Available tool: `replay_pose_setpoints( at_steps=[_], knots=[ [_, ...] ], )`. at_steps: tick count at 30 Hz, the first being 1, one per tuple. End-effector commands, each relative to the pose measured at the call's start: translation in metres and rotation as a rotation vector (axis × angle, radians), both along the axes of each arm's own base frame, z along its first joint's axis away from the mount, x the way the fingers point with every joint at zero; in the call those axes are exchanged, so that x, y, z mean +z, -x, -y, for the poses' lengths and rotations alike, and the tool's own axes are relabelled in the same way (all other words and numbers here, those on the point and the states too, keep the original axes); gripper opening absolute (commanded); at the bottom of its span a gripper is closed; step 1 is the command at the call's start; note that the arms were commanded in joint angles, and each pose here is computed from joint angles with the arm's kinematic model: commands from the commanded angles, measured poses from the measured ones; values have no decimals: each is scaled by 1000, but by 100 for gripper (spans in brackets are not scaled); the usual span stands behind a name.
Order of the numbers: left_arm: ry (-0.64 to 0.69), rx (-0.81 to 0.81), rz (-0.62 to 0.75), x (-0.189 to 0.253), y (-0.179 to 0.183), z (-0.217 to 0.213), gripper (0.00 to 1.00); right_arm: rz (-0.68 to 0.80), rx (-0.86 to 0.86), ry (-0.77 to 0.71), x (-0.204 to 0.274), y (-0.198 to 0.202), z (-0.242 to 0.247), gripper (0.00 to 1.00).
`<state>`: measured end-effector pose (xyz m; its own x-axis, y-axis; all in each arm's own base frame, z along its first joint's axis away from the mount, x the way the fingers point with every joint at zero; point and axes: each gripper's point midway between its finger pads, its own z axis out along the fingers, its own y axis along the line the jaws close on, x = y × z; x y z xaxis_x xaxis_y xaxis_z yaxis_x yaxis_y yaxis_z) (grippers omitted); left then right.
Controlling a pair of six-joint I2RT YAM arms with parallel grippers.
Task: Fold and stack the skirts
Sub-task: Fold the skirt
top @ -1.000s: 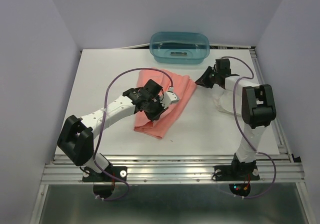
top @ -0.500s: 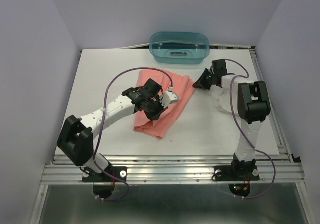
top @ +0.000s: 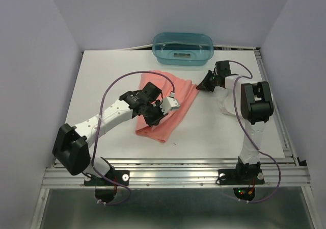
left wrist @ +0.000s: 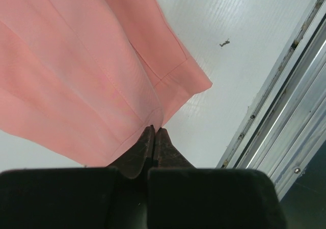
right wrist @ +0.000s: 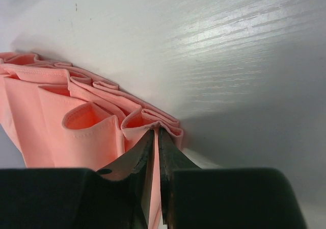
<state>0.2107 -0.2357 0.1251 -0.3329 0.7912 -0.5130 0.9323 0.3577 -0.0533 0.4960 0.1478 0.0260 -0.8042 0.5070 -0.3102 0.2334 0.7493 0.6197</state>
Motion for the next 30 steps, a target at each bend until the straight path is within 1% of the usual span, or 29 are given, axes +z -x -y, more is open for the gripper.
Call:
replay_pose_setpoints(
  at_steps=[1,3,4,7,8,10,11,13,14,15,16,18,19,20,21,22,23,24,28,29,30],
  knots=[
    [-3,-25,-30,-1,13,-6,0,-82,5,68,-26,15,8,15],
    [7,-11,-36,-6,9,-1,0,-66,16,23,-19,12,1,20],
    [3,6,-60,-12,9,1,3,-52,32,-24,-6,12,-7,27],
    [14,22,-92,-25,5,12,18,-21,73,-112,24,13,-20,39],
    [33,38,-90,-25,0,18,19,-2,76,-131,42,16,-22,47],
    [45,52,-113,-33,-3,25,19,-12,96,-163,57,31,-26,56],
    [54,55,-123,-35,-4,29,19,-15,103,-171,62,39,-27,58],
    [65,59,-153,-44,-6,37,21,-56,134,-207,67,72,-29,57],
    [66,56,-160,-46,-6,39,23,-60,148,-211,74,86,-29,54],
    [54,53,-183,-54,-5,39,24,-120,167,-229,59,111,-30,54],
    [55,45,-199,-57,-2,40,25,-139,190,-229,54,123,-29,52],
    [51,36,-223,-63,1,41,25,-199,228,-241,43,149,-33,51],
    [54,31,-235,-64,3,42,19,-249,252,-255,33,166,-37,51],
    [53,31,-244,-65,4,42,15,-268,287,-257,28,178,-44,51],
    [55,27,-251,-66,5,43,8,-307,312,-281,21,193,-50,51],
    [58,26,-248,-64,4,44,5,-307,327,-289,23,195,-57,51],
    [60,31,-249,-64,5,44,3,-351,340,-305,18,212,-67,49],
    [63,35,-248,-62,5,43,1,-334,362,-323,19,215,-75,49],
    [78,49,-227,-53,6,40,0,-399,431,-382,19,244,-115,49],
    [78,56,-230,-53,7,40,0,-440,415,-393,15,250,-121,50],
    [83,62,-224,-51,7,39,0,-436,444,-396,13,257,-131,50]
  ],
)
